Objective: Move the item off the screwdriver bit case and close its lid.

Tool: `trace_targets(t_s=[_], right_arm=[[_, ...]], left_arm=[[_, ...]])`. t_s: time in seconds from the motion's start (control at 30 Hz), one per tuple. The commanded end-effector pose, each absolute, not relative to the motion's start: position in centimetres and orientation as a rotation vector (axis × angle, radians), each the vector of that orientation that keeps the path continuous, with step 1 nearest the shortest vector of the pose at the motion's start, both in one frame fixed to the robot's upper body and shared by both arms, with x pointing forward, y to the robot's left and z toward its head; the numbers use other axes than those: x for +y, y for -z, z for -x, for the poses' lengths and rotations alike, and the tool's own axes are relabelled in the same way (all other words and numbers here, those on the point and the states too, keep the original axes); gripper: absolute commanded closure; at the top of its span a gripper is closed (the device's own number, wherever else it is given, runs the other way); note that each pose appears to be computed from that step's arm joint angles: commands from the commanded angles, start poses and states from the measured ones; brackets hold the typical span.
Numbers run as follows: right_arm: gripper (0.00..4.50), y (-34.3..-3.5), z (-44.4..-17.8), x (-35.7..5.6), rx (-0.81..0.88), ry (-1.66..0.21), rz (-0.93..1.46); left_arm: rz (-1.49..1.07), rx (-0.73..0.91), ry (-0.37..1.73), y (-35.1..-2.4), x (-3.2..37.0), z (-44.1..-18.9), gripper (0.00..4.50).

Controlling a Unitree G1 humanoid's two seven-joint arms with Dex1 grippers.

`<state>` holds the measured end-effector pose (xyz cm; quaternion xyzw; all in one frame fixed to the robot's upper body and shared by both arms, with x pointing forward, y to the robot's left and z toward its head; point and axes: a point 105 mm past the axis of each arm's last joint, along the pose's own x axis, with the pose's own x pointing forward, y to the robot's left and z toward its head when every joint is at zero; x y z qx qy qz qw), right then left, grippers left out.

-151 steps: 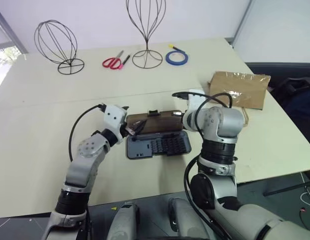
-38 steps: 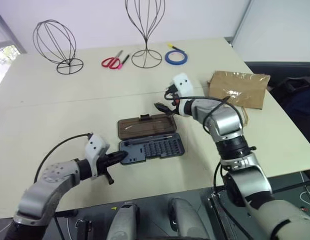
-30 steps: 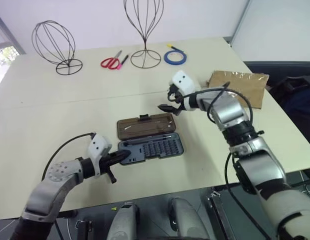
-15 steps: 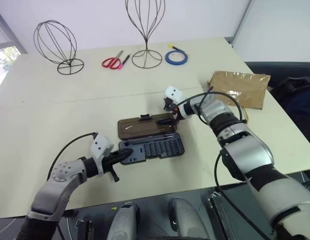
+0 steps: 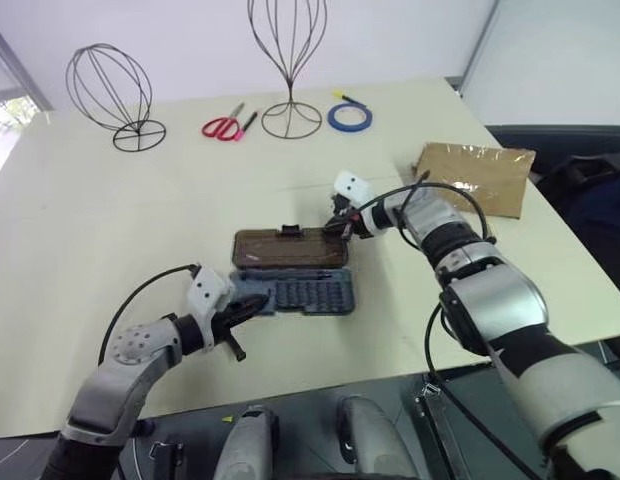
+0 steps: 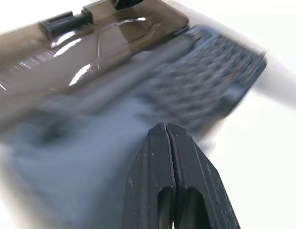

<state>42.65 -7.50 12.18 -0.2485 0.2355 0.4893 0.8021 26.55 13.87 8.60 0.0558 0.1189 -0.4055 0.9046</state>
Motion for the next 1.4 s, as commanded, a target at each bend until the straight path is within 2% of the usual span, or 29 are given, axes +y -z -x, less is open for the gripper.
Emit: trace_targets(t_s=[0.03, 0.37, 0.63, 0.83, 0.93, 1.13, 1.3, 1.4], right_arm=[[4.46, -11.9, -42.8, -7.6, 0.507, -1.025, 0.558], [4.46, -12.2, -42.5, -6.7, 0.437, -1.096, 0.703], [4.46, -14.3, -42.2, -5.3, 0.179, -1.157, 0.957], [4.46, -16.7, -40.6, -3.9, -0.051, -1.187, 1.040], [4.46, -17.4, -39.8, -3.5, -0.114, -1.187, 1.047], [4.46, -18.6, -38.3, -3.4, -0.215, -1.152, 1.072], [4.46, -18.9, -37.6, -3.2, -0.267, -1.126, 1.089], [4.46, -19.4, -37.2, -2.8, -0.304, -1.113, 1.080]], left_arm=[[-0.119, 0.223, 0.886, -9.3, 12.7, -26.4, 4.50], [-0.122, 0.201, 0.888, -10.4, 12.3, -27.0, 4.50], [-0.095, 0.133, 0.850, -12.7, 12.4, -27.9, 4.50], [-0.080, 0.092, 0.824, -14.1, 12.6, -28.6, 4.50], [-0.068, 0.070, 0.807, -14.7, 12.8, -29.1, 4.50], [-0.005, -0.043, 0.742, -18.2, 13.9, -31.1, 4.50], [0.091, -0.163, 0.675, -22.6, 15.4, -32.8, 4.50], [0.128, -0.237, 0.581, -25.5, 18.0, -34.3, 4.50]])
